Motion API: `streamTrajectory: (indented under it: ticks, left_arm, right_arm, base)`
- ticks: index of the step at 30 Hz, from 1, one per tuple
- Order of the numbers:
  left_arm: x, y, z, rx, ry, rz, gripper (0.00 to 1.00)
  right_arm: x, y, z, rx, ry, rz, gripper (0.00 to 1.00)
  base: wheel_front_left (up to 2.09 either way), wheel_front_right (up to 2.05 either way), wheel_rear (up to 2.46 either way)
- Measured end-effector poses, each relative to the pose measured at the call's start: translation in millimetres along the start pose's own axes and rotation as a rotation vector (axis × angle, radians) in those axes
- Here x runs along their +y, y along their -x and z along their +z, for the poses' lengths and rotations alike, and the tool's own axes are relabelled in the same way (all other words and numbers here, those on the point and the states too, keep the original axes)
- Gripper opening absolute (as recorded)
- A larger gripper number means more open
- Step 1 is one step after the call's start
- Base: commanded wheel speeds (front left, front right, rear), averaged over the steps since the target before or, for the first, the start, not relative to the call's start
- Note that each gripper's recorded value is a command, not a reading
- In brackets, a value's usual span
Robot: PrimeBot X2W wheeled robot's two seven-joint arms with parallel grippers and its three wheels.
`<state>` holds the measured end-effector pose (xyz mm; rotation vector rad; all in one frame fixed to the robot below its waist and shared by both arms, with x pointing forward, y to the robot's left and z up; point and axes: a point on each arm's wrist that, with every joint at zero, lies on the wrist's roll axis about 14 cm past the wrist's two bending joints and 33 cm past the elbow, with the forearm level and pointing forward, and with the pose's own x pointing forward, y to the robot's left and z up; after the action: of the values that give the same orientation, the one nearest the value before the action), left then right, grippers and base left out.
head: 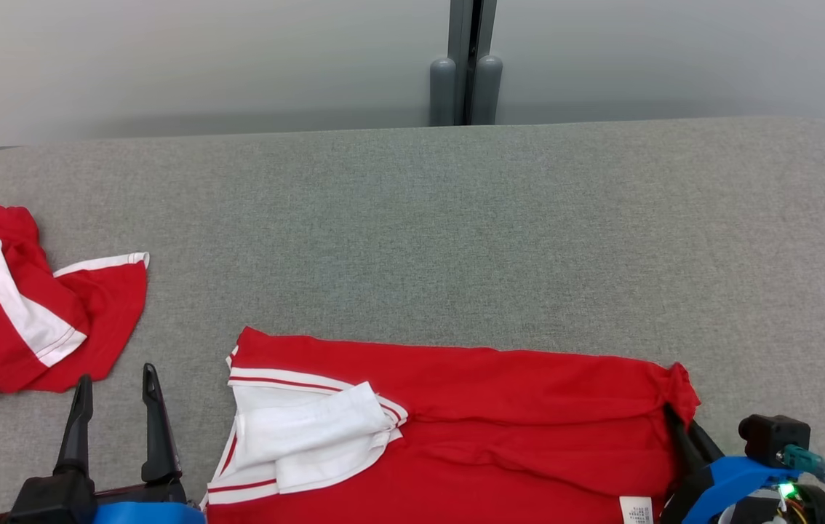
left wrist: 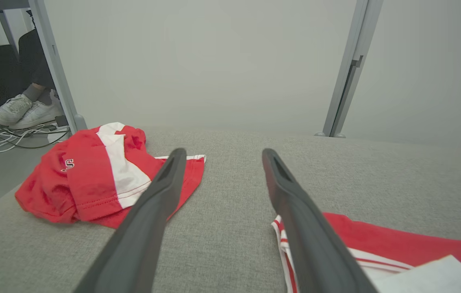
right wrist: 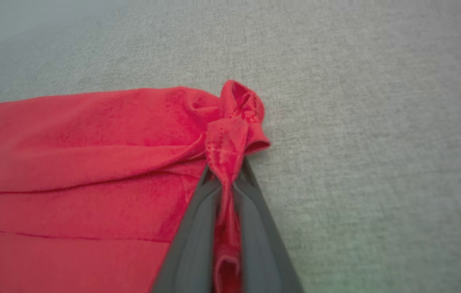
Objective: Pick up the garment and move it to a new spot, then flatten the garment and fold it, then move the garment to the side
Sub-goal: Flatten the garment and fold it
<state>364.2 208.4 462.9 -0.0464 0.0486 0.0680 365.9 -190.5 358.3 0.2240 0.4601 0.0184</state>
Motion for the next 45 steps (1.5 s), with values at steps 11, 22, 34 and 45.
streamTrajectory:
  ticks: [11,22,34,45]
  left_arm:
    - [-7.6,1.3,3.2,-0.010,-0.001,-0.023,1.00]
    - [-10.7,0.2,5.9,-0.019,0.009,-0.034,1.00]
    - [-16.8,4.2,5.2,-0.016,0.016,-0.047,1.00]
    - [-11.5,4.7,3.2,-0.010,0.026,-0.035,1.00]
  right_arm:
    - [-98.8,24.2,50.2,-0.116,0.071,-0.197,0.00]
    - [-79.8,27.6,69.7,-0.178,0.077,-0.144,0.00]
    - [47.2,14.5,69.9,-0.204,0.037,0.155,0.00]
    - [149.8,8.0,76.2,-0.206,0.050,0.409,0.00]
  base:
    - [0.00,0.00,0.00]
    - [0.00,0.00,0.00]
    - [0.00,0.00,0.00]
    - [0.00,0.00,0.00]
